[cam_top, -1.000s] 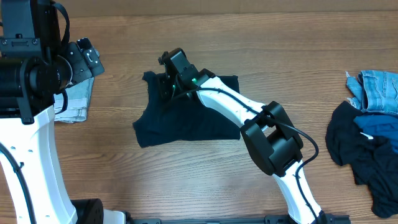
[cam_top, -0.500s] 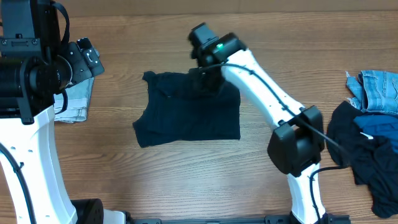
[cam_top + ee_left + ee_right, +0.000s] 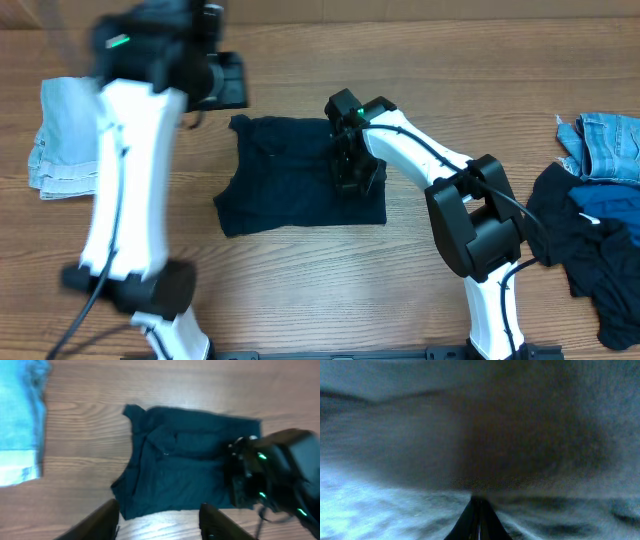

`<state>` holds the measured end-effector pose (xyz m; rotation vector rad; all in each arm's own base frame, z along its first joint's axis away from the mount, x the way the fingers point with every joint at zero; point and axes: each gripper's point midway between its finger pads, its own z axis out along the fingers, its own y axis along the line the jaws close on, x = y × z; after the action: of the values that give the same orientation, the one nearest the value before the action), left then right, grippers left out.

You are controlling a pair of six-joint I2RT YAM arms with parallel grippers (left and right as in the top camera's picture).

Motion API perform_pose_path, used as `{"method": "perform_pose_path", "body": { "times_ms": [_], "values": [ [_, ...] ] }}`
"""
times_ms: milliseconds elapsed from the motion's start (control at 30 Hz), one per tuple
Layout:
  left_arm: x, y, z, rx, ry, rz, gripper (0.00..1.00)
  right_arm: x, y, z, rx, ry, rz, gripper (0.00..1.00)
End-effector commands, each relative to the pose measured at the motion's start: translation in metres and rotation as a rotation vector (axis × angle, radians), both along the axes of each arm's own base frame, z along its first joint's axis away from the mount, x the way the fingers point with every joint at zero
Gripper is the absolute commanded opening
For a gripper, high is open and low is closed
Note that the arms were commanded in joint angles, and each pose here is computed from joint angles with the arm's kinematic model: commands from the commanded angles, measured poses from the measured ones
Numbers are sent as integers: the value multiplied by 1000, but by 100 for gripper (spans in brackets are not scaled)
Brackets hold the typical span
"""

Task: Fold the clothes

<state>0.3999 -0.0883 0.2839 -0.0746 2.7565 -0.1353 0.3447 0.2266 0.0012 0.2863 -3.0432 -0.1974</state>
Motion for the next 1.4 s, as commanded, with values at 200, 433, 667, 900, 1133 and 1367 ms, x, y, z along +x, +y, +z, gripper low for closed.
{"method": "perform_pose_path", "body": {
  "times_ms": [200,433,667,900,1133,1367],
  "values": [
    [60,-34,-177,84,292,-87,37,-22,-30,-34,-99,0,34,4],
    [56,-54,-233,1,416,-130,17,-21,-31,-34,-105,-6,34,4],
    [76,-51,-237,9,342,-121,4,-22,-31,-34,-107,-4,34,4],
    [84,0,-235,69,341,46,4,-22,-33,-34,-116,-4,35,4],
    [93,71,-235,91,335,242,4,-22,-33,-34,-119,-5,31,4],
    [94,77,-231,102,328,204,56,-22,-34,-34,-123,-6,32,4]
  ]
}}
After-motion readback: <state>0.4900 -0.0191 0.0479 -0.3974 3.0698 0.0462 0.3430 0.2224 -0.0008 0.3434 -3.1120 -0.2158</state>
